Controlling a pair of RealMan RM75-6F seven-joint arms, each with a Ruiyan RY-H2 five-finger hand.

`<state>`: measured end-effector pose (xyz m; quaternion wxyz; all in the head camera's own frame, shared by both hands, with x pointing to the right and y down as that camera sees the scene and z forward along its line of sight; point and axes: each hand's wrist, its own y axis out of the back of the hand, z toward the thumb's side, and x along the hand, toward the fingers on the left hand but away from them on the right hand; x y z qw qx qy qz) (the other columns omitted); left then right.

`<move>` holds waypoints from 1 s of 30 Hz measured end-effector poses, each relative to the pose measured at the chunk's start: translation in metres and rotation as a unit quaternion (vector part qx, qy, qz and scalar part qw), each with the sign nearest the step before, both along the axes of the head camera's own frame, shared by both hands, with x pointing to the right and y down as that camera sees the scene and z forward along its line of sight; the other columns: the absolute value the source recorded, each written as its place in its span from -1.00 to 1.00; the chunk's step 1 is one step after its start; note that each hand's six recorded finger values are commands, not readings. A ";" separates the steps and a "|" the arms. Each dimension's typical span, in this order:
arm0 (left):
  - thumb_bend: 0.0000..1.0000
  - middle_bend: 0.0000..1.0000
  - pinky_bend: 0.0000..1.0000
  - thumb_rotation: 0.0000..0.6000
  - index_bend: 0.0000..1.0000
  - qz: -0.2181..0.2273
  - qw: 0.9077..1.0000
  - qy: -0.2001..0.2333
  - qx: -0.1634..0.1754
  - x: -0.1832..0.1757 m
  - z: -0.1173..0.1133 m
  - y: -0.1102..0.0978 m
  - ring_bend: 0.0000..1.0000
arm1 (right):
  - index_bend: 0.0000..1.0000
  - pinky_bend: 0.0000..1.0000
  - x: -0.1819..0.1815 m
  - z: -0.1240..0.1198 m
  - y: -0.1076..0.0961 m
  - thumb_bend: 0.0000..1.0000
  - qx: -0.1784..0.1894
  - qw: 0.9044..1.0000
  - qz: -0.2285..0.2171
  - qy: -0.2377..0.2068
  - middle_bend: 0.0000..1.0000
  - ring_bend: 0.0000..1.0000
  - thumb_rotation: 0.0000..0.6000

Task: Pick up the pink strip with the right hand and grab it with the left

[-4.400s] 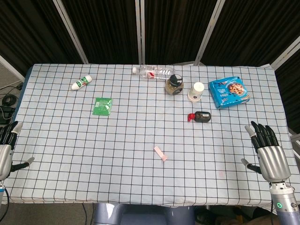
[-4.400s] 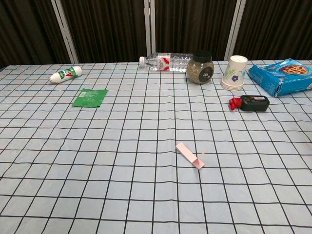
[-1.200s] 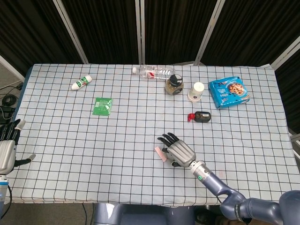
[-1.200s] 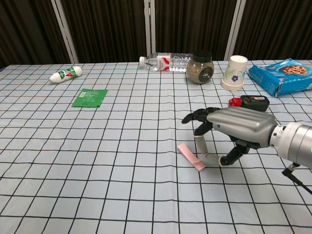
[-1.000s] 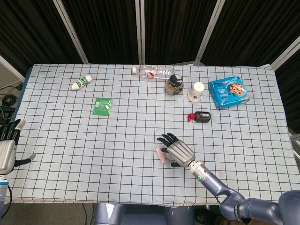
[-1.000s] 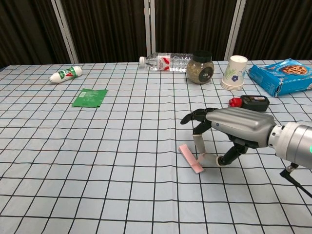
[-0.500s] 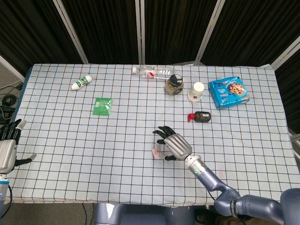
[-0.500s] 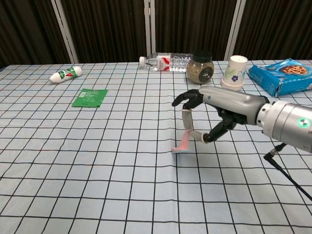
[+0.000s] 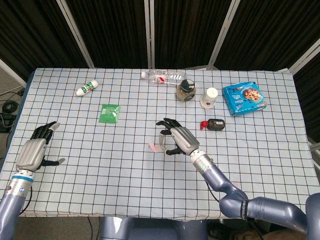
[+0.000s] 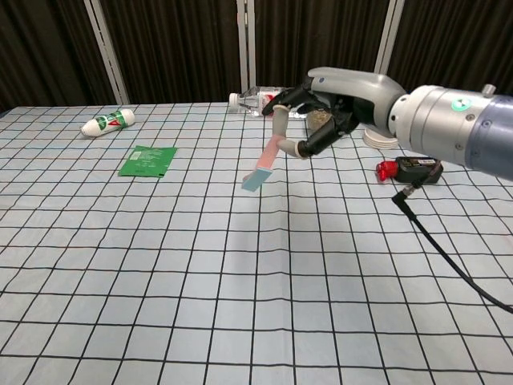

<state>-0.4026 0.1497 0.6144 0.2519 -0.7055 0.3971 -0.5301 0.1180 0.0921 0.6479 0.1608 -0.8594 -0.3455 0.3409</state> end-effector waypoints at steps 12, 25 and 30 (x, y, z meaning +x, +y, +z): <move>-1.00 -1.00 -1.00 1.00 -0.48 0.059 0.994 0.092 -0.026 0.117 0.039 -0.045 -1.00 | 0.59 -1.00 -0.022 -0.011 -0.029 -0.15 -0.058 0.996 0.069 -0.018 -0.69 -1.00 1.00; -0.90 -1.00 -1.00 1.00 -0.44 0.068 0.987 0.132 -0.054 0.186 0.060 -0.061 -1.00 | 0.59 -1.00 -0.038 -0.021 -0.036 -0.15 -0.067 0.994 0.082 -0.014 -0.69 -1.00 1.00; -0.75 -1.00 -1.00 1.00 -0.39 0.074 0.987 0.135 -0.051 0.199 0.056 -0.064 -1.00 | 0.59 -1.00 -0.041 -0.020 -0.033 -0.15 -0.070 0.994 0.079 -0.014 -0.68 -1.00 1.00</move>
